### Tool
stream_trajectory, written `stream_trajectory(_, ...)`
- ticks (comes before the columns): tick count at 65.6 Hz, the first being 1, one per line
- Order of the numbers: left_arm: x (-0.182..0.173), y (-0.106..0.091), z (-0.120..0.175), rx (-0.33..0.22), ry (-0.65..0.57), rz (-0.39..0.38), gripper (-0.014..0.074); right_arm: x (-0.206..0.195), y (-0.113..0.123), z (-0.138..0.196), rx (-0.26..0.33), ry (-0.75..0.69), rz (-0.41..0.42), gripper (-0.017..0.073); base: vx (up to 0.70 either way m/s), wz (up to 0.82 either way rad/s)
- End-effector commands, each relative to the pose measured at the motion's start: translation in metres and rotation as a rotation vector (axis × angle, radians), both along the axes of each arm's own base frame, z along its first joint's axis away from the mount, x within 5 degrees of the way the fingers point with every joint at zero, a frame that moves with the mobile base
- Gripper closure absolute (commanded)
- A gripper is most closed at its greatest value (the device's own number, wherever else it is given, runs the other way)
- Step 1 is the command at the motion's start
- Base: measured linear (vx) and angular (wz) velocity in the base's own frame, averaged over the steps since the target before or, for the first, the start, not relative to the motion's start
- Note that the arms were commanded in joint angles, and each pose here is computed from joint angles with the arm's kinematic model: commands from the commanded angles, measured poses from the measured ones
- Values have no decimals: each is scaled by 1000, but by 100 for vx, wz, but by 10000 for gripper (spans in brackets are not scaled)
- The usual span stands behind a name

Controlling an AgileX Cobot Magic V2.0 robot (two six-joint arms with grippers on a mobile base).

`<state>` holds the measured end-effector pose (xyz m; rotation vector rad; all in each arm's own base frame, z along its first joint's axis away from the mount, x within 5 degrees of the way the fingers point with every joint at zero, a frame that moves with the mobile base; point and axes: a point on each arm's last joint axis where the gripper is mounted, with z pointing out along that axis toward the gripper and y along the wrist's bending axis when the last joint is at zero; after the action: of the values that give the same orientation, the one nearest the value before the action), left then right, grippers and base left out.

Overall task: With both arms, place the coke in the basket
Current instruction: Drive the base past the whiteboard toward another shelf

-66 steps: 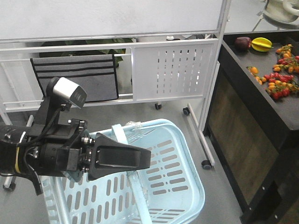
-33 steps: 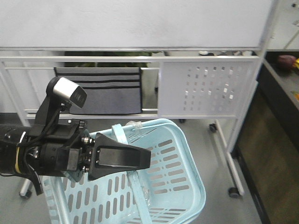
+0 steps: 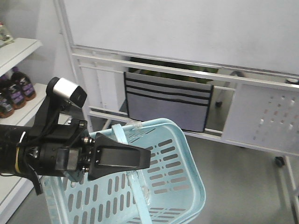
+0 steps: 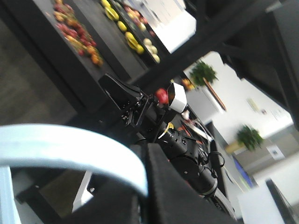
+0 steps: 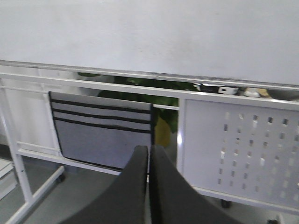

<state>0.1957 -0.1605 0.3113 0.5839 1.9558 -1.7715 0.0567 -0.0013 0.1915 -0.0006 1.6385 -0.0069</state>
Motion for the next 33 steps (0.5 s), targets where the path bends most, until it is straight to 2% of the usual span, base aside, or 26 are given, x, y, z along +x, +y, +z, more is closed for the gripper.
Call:
stream_trajectory(1,-17,1,28,-177,-27,-146,600,-1,1,5,-16,-81,10,564,18,70)
stream_trajectory(33,-17,1,28,-177,-27,-146,600,-1,1,5,-16,-81,10,564,16,69)
